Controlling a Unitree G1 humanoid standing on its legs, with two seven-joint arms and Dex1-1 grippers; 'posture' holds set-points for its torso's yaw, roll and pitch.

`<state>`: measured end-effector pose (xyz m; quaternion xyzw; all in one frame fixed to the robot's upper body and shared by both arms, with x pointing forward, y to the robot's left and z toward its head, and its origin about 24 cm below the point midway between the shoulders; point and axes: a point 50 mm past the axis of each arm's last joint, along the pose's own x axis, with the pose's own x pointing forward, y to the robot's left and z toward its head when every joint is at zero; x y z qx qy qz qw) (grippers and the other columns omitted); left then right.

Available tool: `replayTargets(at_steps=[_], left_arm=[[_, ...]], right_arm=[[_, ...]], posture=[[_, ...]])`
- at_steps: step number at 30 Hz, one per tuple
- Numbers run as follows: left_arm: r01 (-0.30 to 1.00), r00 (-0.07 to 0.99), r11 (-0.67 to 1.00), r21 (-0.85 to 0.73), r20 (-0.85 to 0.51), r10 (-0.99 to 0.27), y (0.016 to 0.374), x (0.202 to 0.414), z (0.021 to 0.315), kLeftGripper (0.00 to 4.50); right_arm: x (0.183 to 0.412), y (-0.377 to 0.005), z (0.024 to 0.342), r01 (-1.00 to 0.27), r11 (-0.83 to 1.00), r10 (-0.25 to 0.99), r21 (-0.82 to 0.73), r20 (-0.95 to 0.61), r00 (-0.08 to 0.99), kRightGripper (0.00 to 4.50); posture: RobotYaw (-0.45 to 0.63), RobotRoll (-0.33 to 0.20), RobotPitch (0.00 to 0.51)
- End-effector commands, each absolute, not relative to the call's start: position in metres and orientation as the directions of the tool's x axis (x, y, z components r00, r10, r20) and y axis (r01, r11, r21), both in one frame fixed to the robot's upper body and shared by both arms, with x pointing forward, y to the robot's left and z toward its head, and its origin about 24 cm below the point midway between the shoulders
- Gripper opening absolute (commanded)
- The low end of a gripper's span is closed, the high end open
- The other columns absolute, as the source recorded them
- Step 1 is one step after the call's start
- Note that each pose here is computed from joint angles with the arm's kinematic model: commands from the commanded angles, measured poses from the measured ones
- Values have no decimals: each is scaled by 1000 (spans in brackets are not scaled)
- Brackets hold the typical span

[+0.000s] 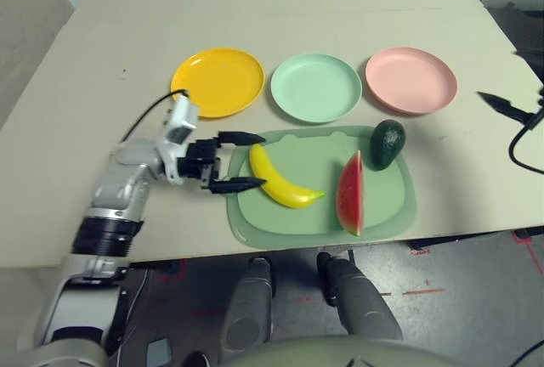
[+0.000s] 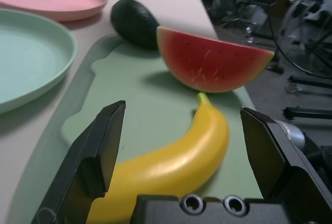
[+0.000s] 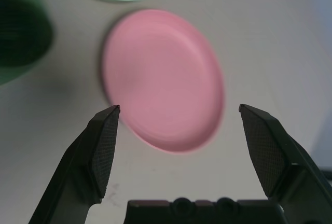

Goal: Place the fruits into color-matched plates.

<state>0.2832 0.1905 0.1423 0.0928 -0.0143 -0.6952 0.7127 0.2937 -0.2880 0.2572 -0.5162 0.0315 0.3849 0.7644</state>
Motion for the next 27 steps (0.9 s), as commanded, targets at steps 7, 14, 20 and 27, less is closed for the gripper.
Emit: replayTargets(at_steps=[7, 14, 20, 27], left_arm=[[975, -7, -45, 215, -174, -985, 185, 288, 143, 4500], [970, 31, -11, 241, -171, -985, 189, 285, 143, 4500], [962, 50, 1, 272, -172, -984, 190, 285, 145, 4500], [960, 39, -14, 278, -183, -982, 187, 283, 144, 4500]], right_arm=[[299, -225, 252, -686, -472, 466, -554, -817, 339, 4466], [304, -204, 243, -621, -608, 428, -495, -863, 268, 4466], [311, -194, 238, -586, -646, 428, -490, -867, 254, 4466], [317, -183, 227, -562, -666, 438, -490, -867, 238, 4466]], posture=[[-94, 0, 254], [-62, 0, 240], [-47, 0, 234], [-23, 0, 244]])
